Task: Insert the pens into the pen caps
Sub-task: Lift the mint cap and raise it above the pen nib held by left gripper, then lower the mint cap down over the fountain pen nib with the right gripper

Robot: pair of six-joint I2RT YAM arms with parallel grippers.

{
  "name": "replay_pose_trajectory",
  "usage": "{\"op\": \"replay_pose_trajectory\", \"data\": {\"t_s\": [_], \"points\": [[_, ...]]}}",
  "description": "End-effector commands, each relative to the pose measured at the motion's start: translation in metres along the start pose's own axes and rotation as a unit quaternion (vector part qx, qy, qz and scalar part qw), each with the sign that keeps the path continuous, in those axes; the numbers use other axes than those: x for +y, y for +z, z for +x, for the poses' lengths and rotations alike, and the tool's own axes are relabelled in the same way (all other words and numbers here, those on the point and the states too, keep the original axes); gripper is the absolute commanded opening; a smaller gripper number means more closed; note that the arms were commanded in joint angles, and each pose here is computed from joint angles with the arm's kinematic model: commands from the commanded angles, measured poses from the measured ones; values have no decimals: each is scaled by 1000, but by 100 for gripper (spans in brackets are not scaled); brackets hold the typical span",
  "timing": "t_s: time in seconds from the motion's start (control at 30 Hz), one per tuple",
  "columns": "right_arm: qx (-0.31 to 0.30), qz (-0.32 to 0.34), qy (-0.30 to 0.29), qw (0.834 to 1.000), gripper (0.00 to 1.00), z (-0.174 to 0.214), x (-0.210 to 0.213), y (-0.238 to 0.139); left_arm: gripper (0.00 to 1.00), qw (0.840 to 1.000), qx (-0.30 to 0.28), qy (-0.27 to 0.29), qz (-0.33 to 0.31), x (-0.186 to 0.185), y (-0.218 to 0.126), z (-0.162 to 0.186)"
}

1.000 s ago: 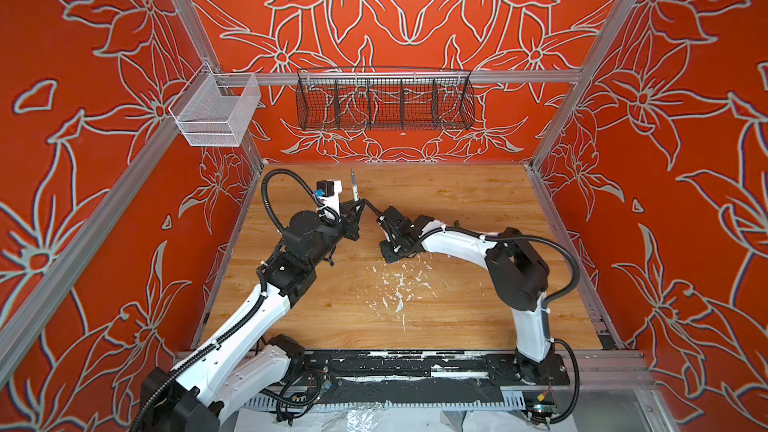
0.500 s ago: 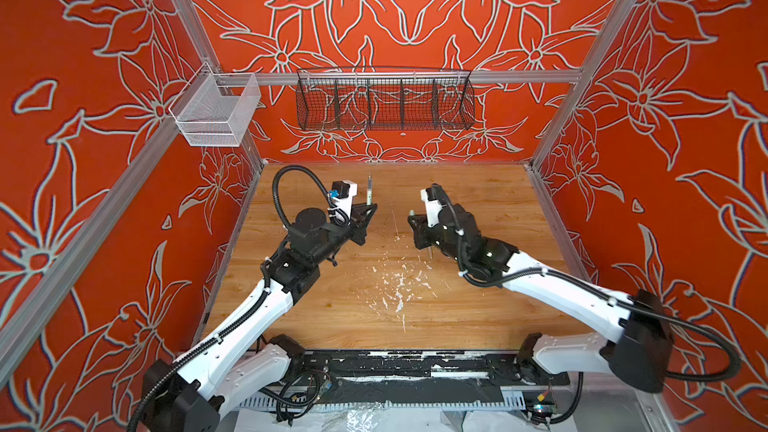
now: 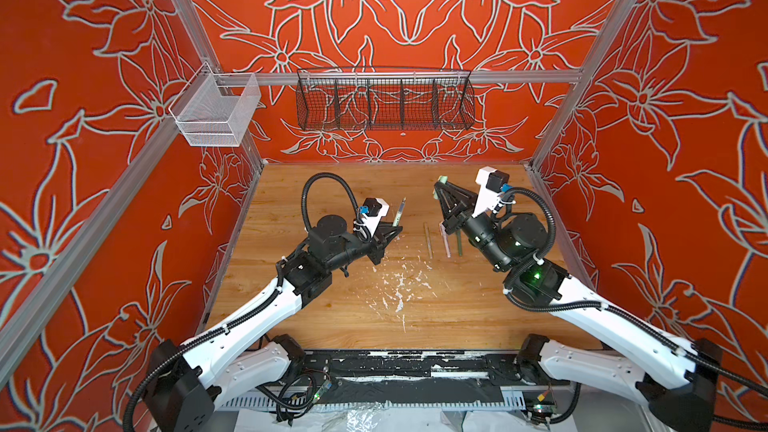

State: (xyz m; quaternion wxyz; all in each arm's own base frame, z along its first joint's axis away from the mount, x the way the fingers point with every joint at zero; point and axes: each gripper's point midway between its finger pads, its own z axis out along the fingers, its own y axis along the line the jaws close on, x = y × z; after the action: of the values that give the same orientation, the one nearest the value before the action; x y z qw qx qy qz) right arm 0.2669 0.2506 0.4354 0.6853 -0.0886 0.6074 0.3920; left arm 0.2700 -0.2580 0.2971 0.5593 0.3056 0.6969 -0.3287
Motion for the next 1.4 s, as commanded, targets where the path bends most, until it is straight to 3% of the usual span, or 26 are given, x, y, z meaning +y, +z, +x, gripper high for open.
{"op": "replay_pose_trajectory", "data": {"t_s": [0.0,0.53,1.37], "points": [[-29,-78,28,996,9,-17,30,6,0,1000,-13,13,23,-11,0,-8],[-22,-103,61,993,7,2,35,21,0,999,-14,17,27,-16,-3,-11],[17,-81,69,994,6,40,20,26,0,999,-19,16,22,-16,-4,-13]]}}
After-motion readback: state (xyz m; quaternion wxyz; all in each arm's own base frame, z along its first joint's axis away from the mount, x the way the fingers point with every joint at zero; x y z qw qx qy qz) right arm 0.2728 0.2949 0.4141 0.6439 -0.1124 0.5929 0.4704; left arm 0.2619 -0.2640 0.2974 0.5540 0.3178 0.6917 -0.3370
